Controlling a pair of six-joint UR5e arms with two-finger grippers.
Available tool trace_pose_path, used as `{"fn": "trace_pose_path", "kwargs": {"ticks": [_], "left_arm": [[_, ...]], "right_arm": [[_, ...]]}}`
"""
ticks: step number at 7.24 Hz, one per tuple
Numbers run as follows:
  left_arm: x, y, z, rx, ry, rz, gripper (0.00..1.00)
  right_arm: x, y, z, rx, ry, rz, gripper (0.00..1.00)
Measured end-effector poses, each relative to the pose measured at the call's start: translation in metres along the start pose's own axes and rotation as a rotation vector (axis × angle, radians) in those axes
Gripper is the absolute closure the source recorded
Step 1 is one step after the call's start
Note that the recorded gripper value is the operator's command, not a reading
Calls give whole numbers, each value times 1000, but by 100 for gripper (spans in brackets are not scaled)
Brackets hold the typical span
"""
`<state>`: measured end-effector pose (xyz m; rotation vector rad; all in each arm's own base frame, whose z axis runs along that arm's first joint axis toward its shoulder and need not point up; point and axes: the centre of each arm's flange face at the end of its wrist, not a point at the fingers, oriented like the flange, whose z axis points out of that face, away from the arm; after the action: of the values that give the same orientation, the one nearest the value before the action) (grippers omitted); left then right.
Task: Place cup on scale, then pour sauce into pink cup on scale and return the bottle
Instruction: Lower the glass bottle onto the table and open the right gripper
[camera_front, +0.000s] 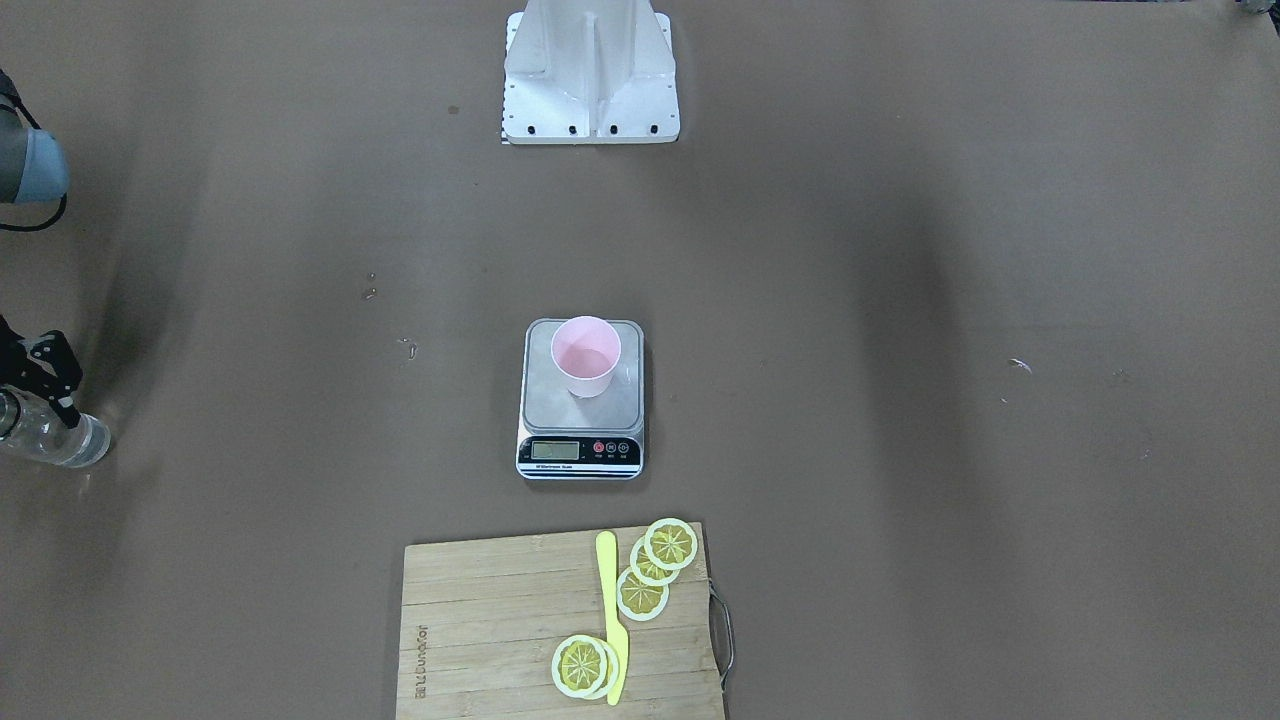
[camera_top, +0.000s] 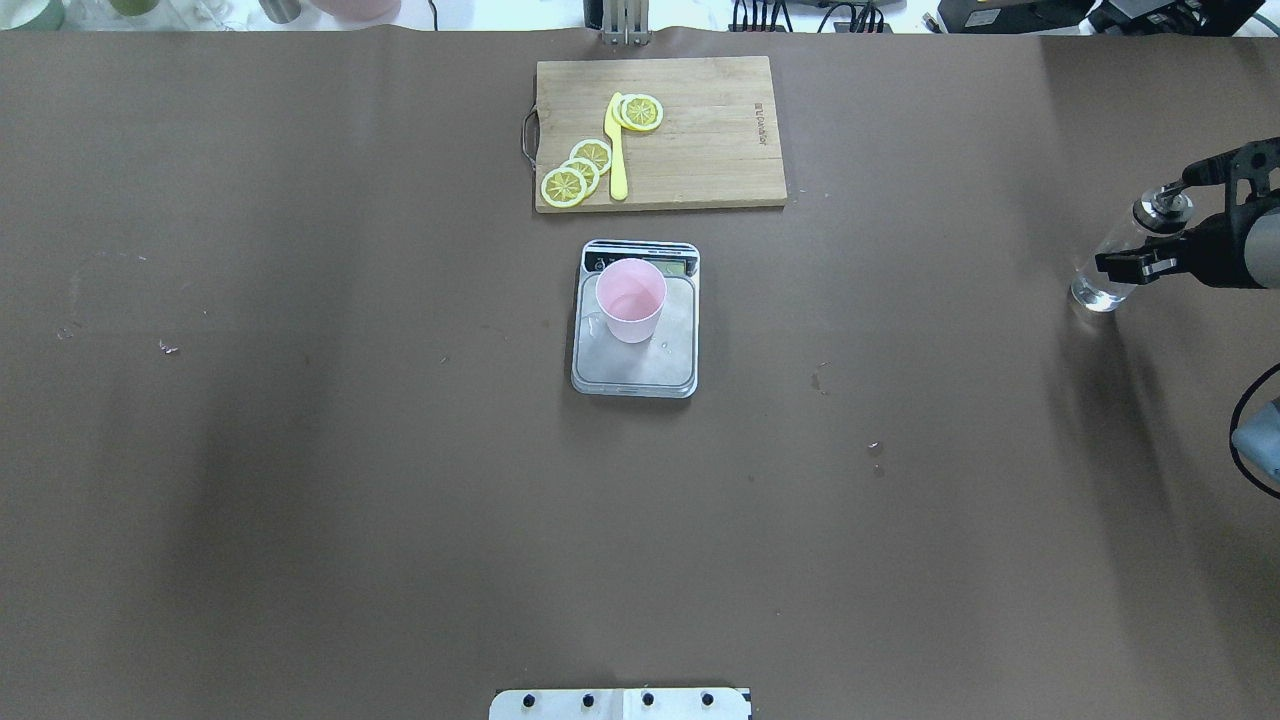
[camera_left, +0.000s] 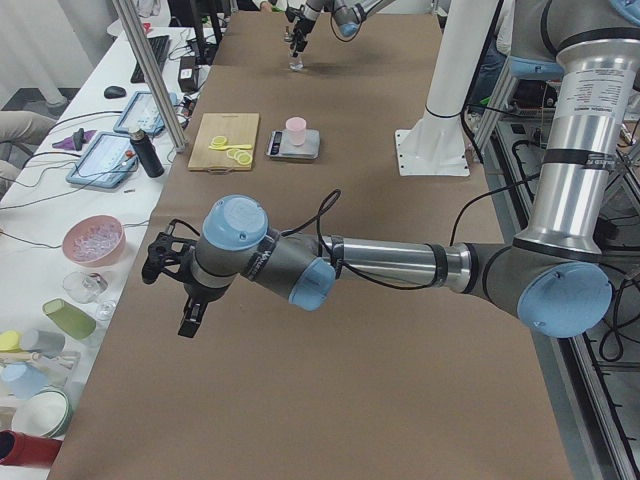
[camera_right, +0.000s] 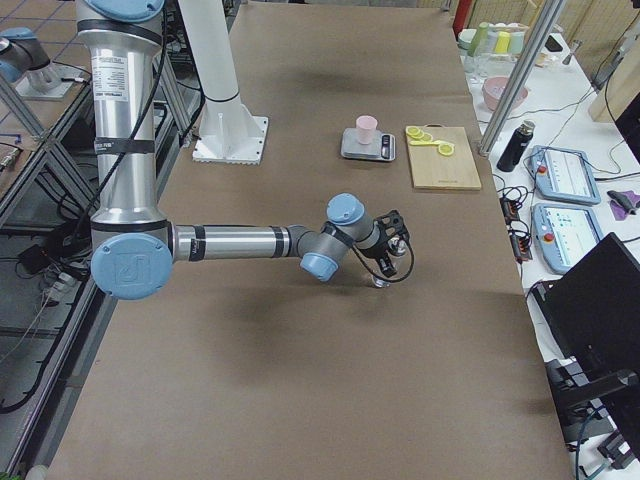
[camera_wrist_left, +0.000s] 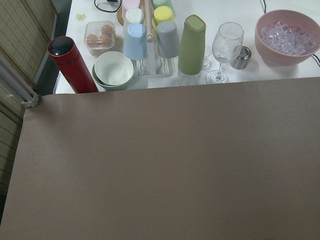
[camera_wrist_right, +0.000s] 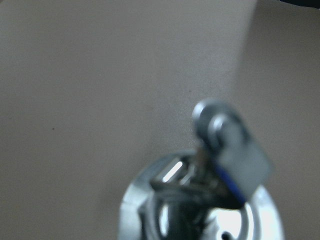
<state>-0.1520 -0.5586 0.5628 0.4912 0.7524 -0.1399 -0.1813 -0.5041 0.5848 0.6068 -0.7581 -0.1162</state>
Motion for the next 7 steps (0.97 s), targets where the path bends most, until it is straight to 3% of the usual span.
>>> {"fn": "trace_pose_path", "kwargs": {"ticks": [1,2,7], "left_arm": [[0,0,0,0,0,0,2],[0,0,0,0,0,0,2],[0,0,0,0,0,0,2]], "right_arm": [[-1,-1,1,0,-1,-2,85],[-2,-1,1,0,-1,-3,75],[-1,-1,2,0,-1,-3,3]]}}
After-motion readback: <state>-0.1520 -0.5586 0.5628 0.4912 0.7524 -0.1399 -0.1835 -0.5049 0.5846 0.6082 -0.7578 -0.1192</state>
